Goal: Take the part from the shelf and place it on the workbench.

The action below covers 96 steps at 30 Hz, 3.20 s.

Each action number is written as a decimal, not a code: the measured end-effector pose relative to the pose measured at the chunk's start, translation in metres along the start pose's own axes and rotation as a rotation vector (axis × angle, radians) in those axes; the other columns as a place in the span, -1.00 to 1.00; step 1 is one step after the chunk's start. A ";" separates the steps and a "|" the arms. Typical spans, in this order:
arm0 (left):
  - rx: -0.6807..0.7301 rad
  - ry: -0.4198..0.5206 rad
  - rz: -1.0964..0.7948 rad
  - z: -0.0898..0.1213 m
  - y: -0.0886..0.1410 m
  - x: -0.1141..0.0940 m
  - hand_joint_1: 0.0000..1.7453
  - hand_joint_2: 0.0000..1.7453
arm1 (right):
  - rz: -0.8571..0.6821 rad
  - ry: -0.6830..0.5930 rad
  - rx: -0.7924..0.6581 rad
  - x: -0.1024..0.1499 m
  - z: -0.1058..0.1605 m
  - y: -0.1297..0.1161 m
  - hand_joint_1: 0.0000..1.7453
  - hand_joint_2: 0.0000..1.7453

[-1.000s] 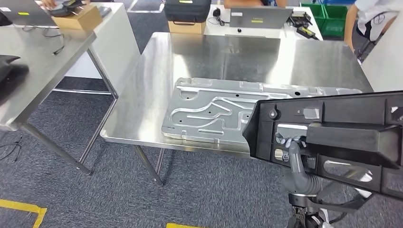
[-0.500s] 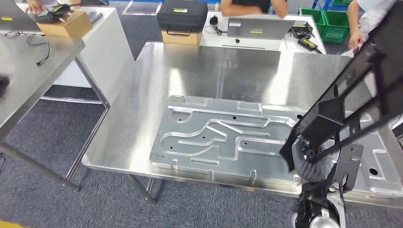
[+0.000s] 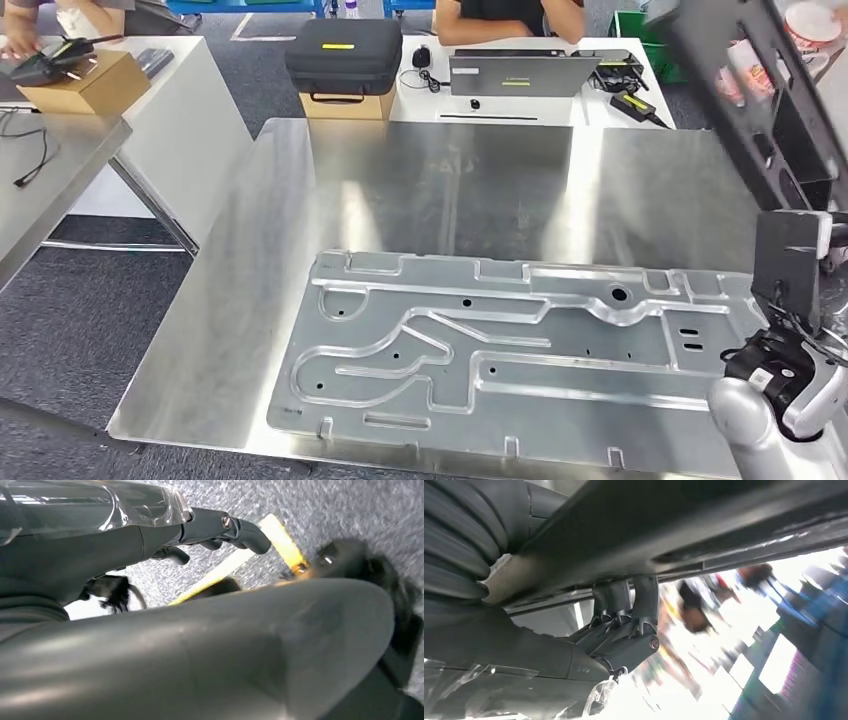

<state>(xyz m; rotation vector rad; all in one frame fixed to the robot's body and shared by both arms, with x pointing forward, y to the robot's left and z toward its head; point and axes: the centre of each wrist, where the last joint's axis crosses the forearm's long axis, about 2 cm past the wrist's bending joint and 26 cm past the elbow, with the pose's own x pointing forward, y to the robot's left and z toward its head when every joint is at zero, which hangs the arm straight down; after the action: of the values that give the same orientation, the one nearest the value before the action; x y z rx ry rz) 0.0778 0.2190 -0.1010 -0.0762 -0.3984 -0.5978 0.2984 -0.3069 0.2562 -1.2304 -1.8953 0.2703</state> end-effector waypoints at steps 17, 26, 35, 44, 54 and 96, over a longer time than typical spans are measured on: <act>0.037 -0.264 0.315 -0.004 0.009 0.024 -1.00 -1.00 | 0.682 -0.257 0.162 -0.042 -0.020 -0.005 1.00 1.00; 0.103 -0.378 0.432 -0.006 0.011 0.043 -1.00 1.00 | 0.687 -0.521 0.398 -0.037 0.040 0.045 -1.00 -1.00; 0.052 -0.305 0.479 -0.006 0.009 0.046 -1.00 -1.00 | 0.363 -0.369 0.446 -0.025 0.059 0.069 -1.00 -1.00; 0.036 -0.221 0.483 -0.006 0.007 0.042 -1.00 -1.00 | 0.002 -0.139 0.540 -0.021 0.067 0.078 -1.00 -1.00; 0.036 -0.156 0.487 -0.005 0.006 0.037 -1.00 -1.00 | -0.771 0.275 0.698 -0.007 0.053 0.088 -1.00 -1.00; 0.117 -0.161 0.542 -0.005 0.011 0.031 -1.00 -1.00 | -1.804 0.170 0.626 0.076 0.107 0.080 -1.00 -1.00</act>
<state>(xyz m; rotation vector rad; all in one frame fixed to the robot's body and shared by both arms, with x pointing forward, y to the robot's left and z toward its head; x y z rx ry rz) 0.1084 0.2106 -0.0931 -0.1157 -0.5430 -0.0332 0.2586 -0.1771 0.1835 0.9735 -1.8137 -0.2283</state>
